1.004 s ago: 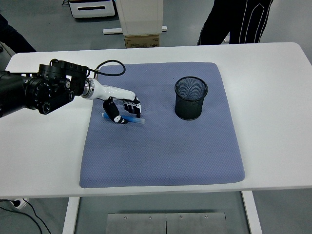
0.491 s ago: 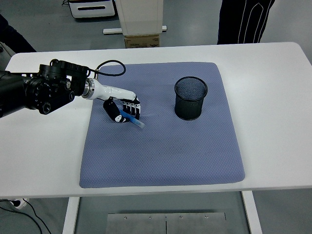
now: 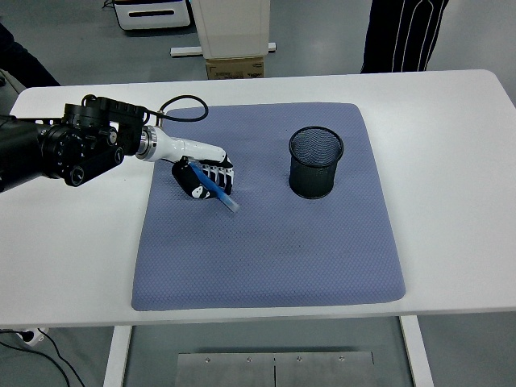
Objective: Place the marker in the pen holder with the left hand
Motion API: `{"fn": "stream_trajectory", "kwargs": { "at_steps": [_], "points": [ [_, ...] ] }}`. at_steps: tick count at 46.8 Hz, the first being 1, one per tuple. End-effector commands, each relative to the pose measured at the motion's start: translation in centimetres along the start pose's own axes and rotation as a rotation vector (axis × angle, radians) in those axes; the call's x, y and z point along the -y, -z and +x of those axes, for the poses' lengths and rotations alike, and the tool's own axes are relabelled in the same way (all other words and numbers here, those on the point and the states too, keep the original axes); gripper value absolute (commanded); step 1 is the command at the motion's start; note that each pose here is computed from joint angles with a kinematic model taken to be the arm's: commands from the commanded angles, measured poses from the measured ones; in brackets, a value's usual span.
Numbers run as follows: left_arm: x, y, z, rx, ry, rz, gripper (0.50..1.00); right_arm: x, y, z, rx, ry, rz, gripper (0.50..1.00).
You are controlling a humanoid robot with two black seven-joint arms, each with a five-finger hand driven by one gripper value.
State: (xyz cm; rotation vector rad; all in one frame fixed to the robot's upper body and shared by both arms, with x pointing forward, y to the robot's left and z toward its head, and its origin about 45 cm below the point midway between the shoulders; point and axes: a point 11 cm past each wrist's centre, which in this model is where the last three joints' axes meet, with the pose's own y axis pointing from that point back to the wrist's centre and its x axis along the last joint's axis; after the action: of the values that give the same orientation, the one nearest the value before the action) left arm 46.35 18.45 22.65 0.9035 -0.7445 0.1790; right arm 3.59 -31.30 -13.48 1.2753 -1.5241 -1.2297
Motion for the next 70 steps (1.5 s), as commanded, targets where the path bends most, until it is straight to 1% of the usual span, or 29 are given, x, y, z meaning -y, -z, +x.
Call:
{"fn": "stream_trajectory", "kwargs": {
  "at_steps": [1, 29, 36, 70],
  "points": [
    [0.0, 0.0, 0.1, 0.002, -0.008, -0.001, 0.522, 0.0, 0.0, 0.0, 0.000, 0.000, 0.000, 1.000],
    [0.0, -0.4, 1.0, -0.003, -0.062, -0.018, 0.525, 0.0, 0.0, 0.0, 0.000, 0.000, 0.000, 1.000],
    [-0.1, -0.4, 1.5, 0.005, -0.115, -0.022, 0.525, 0.0, 0.0, 0.0, 0.000, 0.000, 0.000, 1.000],
    [0.2, -0.9, 2.1, -0.036, -0.176, -0.045, 0.528, 0.0, 0.0, 0.0, 0.000, 0.000, 0.000, 1.000]
  ]
}}
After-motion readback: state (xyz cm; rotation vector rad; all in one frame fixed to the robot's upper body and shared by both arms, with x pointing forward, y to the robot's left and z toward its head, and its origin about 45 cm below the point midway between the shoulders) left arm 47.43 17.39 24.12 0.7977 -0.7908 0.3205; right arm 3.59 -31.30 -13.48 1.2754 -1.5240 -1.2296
